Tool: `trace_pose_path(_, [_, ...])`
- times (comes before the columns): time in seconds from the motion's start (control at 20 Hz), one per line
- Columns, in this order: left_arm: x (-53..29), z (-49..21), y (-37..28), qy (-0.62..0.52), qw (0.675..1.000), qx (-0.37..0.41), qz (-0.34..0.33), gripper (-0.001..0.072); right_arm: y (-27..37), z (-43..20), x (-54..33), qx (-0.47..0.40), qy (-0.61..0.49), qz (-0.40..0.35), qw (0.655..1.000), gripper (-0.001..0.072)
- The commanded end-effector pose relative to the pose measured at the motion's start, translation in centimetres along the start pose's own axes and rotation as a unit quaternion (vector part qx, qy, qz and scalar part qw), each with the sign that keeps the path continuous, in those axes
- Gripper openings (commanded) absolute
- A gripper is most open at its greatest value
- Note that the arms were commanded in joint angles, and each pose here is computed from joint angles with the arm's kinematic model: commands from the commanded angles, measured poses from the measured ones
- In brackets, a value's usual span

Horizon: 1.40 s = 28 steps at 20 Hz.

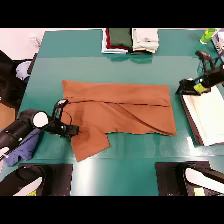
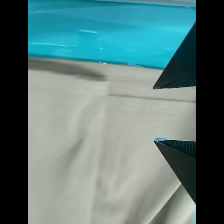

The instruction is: Fold the shirts.

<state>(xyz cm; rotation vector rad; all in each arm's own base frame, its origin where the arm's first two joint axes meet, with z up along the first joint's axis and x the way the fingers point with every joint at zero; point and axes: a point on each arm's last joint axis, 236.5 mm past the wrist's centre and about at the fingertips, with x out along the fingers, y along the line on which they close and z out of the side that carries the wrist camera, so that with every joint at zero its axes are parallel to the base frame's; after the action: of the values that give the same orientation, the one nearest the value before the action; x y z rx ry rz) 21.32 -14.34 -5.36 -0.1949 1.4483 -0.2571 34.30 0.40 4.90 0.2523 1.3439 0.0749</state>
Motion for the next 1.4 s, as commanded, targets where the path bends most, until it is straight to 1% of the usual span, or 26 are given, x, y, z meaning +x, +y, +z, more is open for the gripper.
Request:
trace_pose_path(0.0, [-2.5, 1.7, -0.9, -0.039, 0.999, 0.018, -0.005, 0.0025, -2.5, -6.4, 2.2, 0.037, 0.060, -0.003, 0.998, 0.0459])
trace_pose_path(0.05, [-2.5, 1.7, -0.9, -0.040, 0.999, 0.018, -0.006, 0.0025, -3.3, -8.8, 3.2, 0.056, 0.081, -0.003, 0.995, 0.0614])
trace_pose_path(0.2, [-2.5, 1.8, -0.9, -0.041, 0.999, 0.018, -0.006, 0.0025, -4.2, -14.7, 5.5, 0.087, 0.135, 0.006, 0.987, 0.0624])
trace_pose_path(0.3, [-2.5, 1.8, -0.9, -0.041, 0.999, 0.018, -0.006, 0.0025, -4.2, -16.9, 6.7, 0.088, 0.152, 0.008, 0.984, 0.0625])
trace_pose_path(0.5, [-2.5, 1.8, -0.9, -0.040, 0.999, 0.018, -0.006, 0.0025, -2.4, -17.7, 8.4, 0.110, 0.154, 0.051, 0.981, 0.0626])
trace_pose_path(0.7, [-2.5, 1.7, -0.9, -0.039, 0.999, 0.019, -0.006, 0.0025, -2.2, -17.1, 10.0, 0.112, 0.158, 0.053, 0.980, 0.0614])
trace_pose_path(0.8, [-2.5, 1.7, -0.9, -0.039, 0.999, 0.019, -0.006, 0.0025, -1.8, -16.9, 10.8, 0.098, 0.159, 0.050, 0.981, 0.0548])
trace_pose_path(0.85, [-2.5, 1.7, -0.9, -0.039, 0.999, 0.019, -0.005, 0.0025, -1.5, -16.8, 11.0, 0.089, 0.158, 0.050, 0.982, 0.0483])
trace_pose_path(0.9, [-2.5, 1.7, -0.8, -0.039, 0.999, 0.019, -0.004, 0.0025, -1.2, -16.8, 11.0, 0.078, 0.155, 0.047, 0.984, 0.0277])
trace_pose_path(0.95, [-2.5, 1.6, -0.8, -0.037, 0.999, 0.030, -0.003, 0.0025, -1.1, -16.7, 10.9, 0.064, 0.150, 0.042, 0.986, 0.0105])
trace_pose_path(1.0, [-2.5, 1.3, -0.4, -0.030, 0.999, 0.044, 0.005, 0.0025, -0.8, -16.5, 10.6, 0.054, 0.141, 0.040, 0.988, 0.0017])
trace_pose_path(1.1, [-3.0, 0.2, 1.2, -0.001, 0.997, 0.058, 0.042, 0.0024, -0.4, -16.0, 9.5, 0.042, 0.118, 0.041, 0.991, 0.0016])
trace_pose_path(1.2, [-4.3, -0.4, 2.8, 0.006, 0.994, 0.072, 0.079, 0.0023, -0.8, -16.1, 7.9, 0.026, 0.099, 0.026, 0.994, 0.0016])
trace_pose_path(1.35, [-6.6, -1.7, 3.0, -0.008, 0.994, 0.078, 0.079, 0.0023, -2.1, -18.0, 5.3, 0.007, 0.102, -0.012, 0.995, 0.0015])
